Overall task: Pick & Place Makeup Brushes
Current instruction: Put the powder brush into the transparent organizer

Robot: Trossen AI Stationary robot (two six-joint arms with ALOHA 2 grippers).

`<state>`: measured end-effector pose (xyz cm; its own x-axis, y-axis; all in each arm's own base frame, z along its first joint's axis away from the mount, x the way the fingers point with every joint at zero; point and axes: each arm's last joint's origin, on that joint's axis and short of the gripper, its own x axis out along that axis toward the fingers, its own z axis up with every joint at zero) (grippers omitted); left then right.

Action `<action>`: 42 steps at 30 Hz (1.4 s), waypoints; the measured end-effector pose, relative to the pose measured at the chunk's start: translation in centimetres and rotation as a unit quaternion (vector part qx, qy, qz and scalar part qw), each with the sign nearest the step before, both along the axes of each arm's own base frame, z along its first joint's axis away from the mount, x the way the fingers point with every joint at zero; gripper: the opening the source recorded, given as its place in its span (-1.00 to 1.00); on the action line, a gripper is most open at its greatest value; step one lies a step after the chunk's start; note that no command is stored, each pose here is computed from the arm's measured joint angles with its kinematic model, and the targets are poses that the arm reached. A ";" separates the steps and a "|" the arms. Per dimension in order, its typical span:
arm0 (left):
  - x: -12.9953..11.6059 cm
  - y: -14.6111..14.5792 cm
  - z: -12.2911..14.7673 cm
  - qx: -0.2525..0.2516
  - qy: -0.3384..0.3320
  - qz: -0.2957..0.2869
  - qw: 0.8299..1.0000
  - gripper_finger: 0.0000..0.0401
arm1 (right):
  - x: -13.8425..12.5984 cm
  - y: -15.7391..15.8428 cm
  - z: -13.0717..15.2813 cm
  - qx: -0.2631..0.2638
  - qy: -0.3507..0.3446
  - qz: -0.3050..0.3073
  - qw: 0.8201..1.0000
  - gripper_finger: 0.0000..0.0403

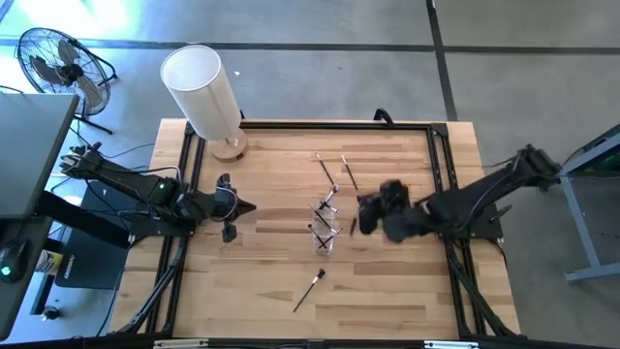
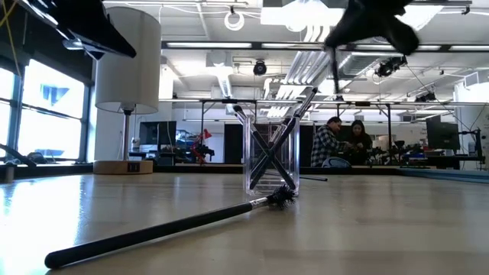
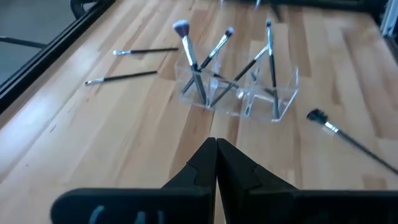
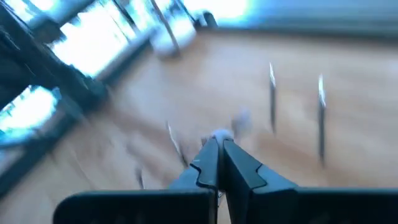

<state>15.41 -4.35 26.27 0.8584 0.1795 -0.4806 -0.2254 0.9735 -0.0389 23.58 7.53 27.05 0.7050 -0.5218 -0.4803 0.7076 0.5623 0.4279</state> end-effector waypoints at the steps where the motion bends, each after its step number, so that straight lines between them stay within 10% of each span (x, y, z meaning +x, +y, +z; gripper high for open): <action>1: 0.1 0.0 0.1 -0.002 -0.005 0.000 1.000 -0.99 | 0.2 -0.7 0.4 -0.022 -0.020 0.006 1.000 -0.99; 9: 0.8 -0.1 0.1 0.007 -0.020 0.023 1.000 -0.99 | 2.7 -7.1 0.5 -0.200 -0.146 0.125 0.961 -1.00; 18: 0.9 0.0 0.2 0.013 -0.031 0.042 0.999 -0.99 | 4.7 -10.3 -3.6 -0.274 -0.076 0.205 0.937 -1.00; 29: 0.8 0.1 0.2 0.023 -0.034 0.058 0.998 -0.99 | 6.6 -10.5 -8.0 -0.231 -0.031 0.267 0.935 -0.93; 42: 0.8 0.1 0.2 0.023 -0.033 0.058 0.998 -0.99 | 6.1 -10.2 -7.3 -0.188 -0.041 0.301 0.934 -0.41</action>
